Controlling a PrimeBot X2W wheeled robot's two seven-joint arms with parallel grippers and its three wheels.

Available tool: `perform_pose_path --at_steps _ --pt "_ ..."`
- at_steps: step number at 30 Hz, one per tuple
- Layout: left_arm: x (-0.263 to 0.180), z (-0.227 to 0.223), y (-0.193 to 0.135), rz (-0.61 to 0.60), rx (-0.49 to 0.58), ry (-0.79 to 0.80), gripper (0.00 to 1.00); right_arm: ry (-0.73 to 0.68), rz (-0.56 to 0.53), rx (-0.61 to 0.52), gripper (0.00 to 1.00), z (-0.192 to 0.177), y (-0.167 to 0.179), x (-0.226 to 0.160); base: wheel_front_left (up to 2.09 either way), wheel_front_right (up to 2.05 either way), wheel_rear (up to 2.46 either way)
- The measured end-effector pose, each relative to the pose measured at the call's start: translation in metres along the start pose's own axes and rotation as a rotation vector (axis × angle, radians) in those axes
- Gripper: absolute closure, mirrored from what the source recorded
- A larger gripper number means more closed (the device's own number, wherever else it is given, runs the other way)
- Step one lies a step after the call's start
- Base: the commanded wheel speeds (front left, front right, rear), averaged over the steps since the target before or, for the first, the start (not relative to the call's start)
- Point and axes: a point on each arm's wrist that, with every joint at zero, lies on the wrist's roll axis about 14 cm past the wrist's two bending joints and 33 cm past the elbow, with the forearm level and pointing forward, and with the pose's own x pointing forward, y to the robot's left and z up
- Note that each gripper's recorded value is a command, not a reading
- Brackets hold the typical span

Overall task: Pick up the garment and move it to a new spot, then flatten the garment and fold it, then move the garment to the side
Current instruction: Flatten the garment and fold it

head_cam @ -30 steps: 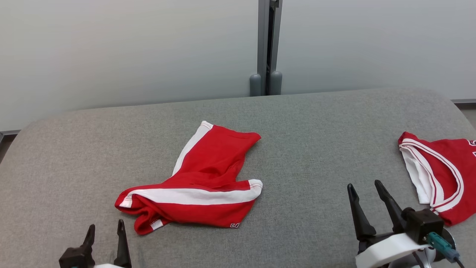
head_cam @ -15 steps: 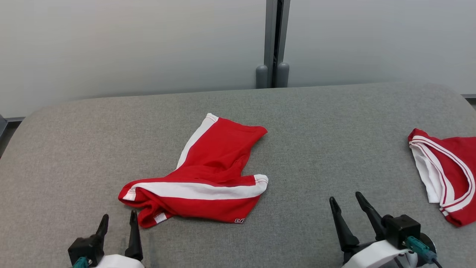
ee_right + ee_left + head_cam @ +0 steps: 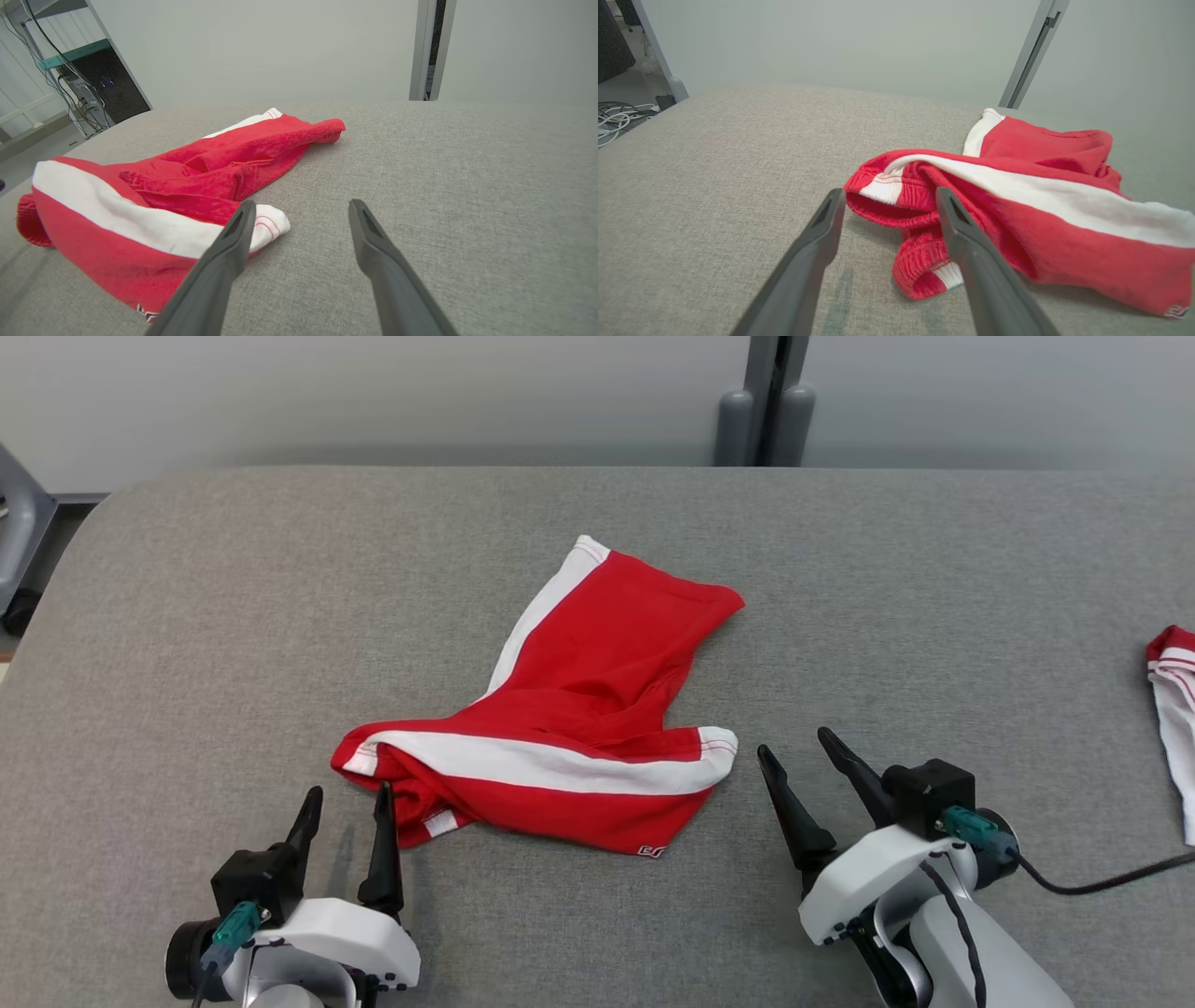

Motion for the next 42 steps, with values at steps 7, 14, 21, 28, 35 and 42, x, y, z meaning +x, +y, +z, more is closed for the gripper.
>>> perform_pose_path --at_steps 7,14,21,28,35,42 --pt "-0.004 -0.009 0.012 0.038 -0.007 0.026 0.00 0.082 0.058 0.029 0.00 -0.021 0.013 0.029 0.00 0.00 0.00" --pt "-0.002 -0.010 0.017 0.057 -0.015 0.032 0.00 0.163 0.072 0.032 0.34 -0.044 0.014 0.041 0.00 0.00 0.00" --pt "-0.001 -0.013 0.018 0.061 -0.021 0.040 0.00 0.166 0.062 0.062 1.00 -0.046 0.011 0.048 0.00 0.00 0.00" --pt "0.002 -0.012 0.002 0.004 -0.037 0.038 0.00 0.085 -0.042 0.096 1.00 -0.025 -0.021 0.034 0.00 0.00 0.00" --pt "-0.004 -0.023 -0.022 -0.080 -0.093 0.076 0.00 0.057 -0.132 0.092 1.00 -0.023 -0.043 0.005 0.00 0.00 0.00" --pt "-0.003 -0.024 -0.035 -0.132 -0.168 0.086 0.00 0.049 -0.161 0.082 1.00 -0.023 -0.049 -0.007 0.00 0.00 0.00"
